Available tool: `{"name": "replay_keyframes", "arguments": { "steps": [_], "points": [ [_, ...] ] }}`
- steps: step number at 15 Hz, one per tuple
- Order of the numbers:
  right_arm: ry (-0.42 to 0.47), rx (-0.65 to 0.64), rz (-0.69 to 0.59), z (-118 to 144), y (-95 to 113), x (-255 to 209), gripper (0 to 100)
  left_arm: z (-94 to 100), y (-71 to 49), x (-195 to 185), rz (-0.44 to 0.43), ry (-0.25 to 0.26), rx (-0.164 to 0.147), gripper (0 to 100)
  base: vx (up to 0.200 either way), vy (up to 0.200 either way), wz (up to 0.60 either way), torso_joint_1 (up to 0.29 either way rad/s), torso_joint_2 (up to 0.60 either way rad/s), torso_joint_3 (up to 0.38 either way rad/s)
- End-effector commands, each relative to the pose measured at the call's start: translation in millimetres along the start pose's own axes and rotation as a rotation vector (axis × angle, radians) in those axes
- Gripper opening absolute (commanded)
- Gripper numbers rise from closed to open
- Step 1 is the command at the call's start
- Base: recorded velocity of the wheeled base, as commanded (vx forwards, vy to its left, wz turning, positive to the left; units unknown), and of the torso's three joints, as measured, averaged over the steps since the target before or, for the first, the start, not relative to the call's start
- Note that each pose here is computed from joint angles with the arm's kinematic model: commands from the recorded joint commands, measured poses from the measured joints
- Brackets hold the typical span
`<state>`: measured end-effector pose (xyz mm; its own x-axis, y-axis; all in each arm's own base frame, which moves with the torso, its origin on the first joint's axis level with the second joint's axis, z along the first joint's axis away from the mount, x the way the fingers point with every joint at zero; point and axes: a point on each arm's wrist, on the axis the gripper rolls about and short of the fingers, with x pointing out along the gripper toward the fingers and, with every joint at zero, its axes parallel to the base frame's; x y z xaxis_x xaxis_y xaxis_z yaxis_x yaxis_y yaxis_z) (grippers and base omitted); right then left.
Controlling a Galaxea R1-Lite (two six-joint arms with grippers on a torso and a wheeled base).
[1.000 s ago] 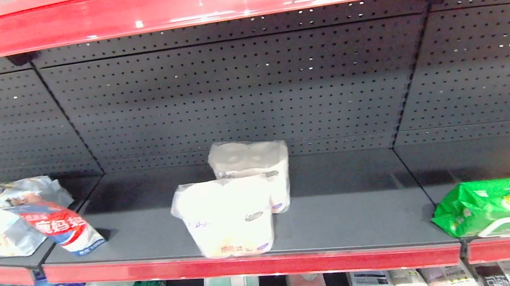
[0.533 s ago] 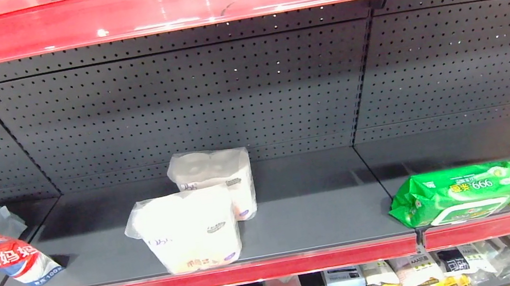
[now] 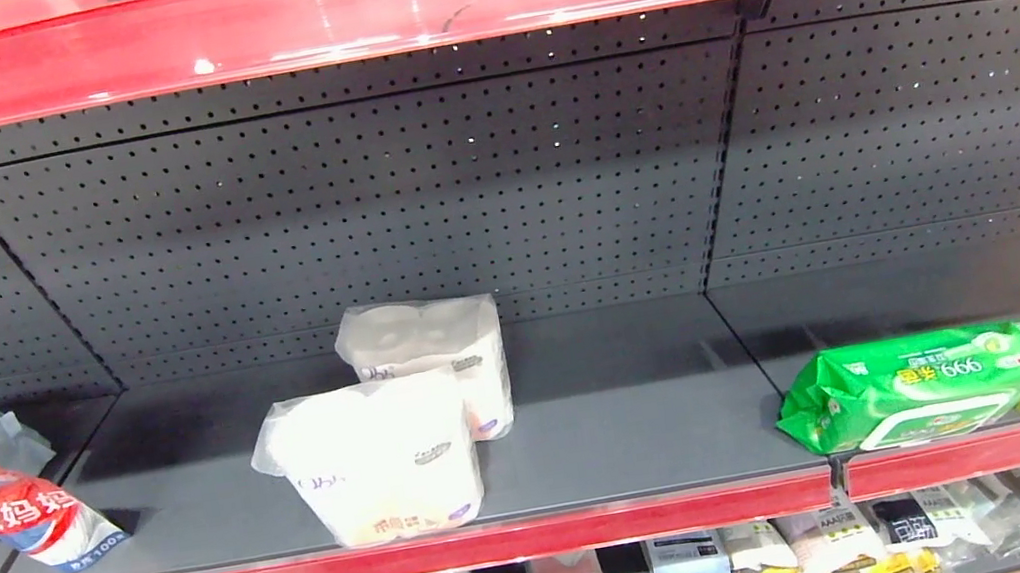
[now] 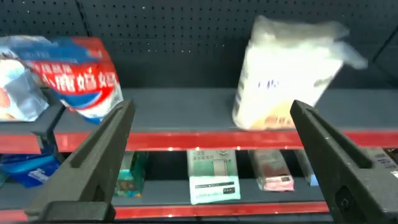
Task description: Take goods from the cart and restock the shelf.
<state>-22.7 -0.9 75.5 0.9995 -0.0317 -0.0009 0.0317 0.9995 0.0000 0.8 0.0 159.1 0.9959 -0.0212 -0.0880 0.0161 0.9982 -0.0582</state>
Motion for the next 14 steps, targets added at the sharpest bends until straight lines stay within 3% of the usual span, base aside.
{"name": "replay_keyframes", "arguments": {
  "steps": [1, 3, 4, 5, 6, 9, 11, 14],
  "points": [
    [0.002, 0.000, -0.001, 0.1, 0.0, 0.2, 100, 49.4, 8.4, 101.0, 0.143, 0.331, -0.035, 100, 0.000, 0.000, 0.00, 0.000, 0.00, 0.000],
    [0.002, 0.000, -0.001, 0.1, 0.0, 0.2, 100, 34.9, 15.2, 134.5, 0.168, 0.487, -0.034, 100, 0.000, 0.000, 0.00, 0.000, 0.00, 0.000],
    [0.002, 0.000, -0.001, 0.1, 0.0, 0.2, 100, 33.9, 15.5, 135.9, 0.168, 0.495, -0.033, 100, 0.000, 0.000, 0.00, 0.000, 0.00, 0.000],
    [0.002, 0.000, -0.001, 0.1, 0.0, 0.2, 100, 18.6, 18.0, 149.5, 0.144, 0.608, 0.050, 100, 0.000, 0.000, 0.00, 0.000, 0.00, 0.000],
    [0.002, 0.000, -0.001, 0.1, 0.0, 0.2, 100, 14.0, 19.4, 155.3, 0.139, 0.642, 0.066, 100, 0.000, 0.000, 0.00, 0.000, 0.00, 0.000],
    [0.002, 0.000, -0.001, 0.1, 0.0, 0.2, 100, -3.9, 22.9, 180.6, 0.130, 0.763, 0.065, 100, 0.000, 0.000, 0.00, 0.000, 0.00, 0.000],
    [0.002, 0.000, -0.001, 0.1, 0.0, 0.2, 100, -15.2, 23.8, 196.6, 0.122, 0.802, 0.066, 100, 0.000, 0.000, 0.00, 0.000, 0.00, 0.000],
    [0.002, 0.000, -0.001, 0.1, 0.0, 0.2, 100, -23.4, 25.3, 215.2, 0.110, 0.772, 0.087, 100, 0.000, 0.000, 0.00, 0.000, 0.00, 0.000]
  ]
}}
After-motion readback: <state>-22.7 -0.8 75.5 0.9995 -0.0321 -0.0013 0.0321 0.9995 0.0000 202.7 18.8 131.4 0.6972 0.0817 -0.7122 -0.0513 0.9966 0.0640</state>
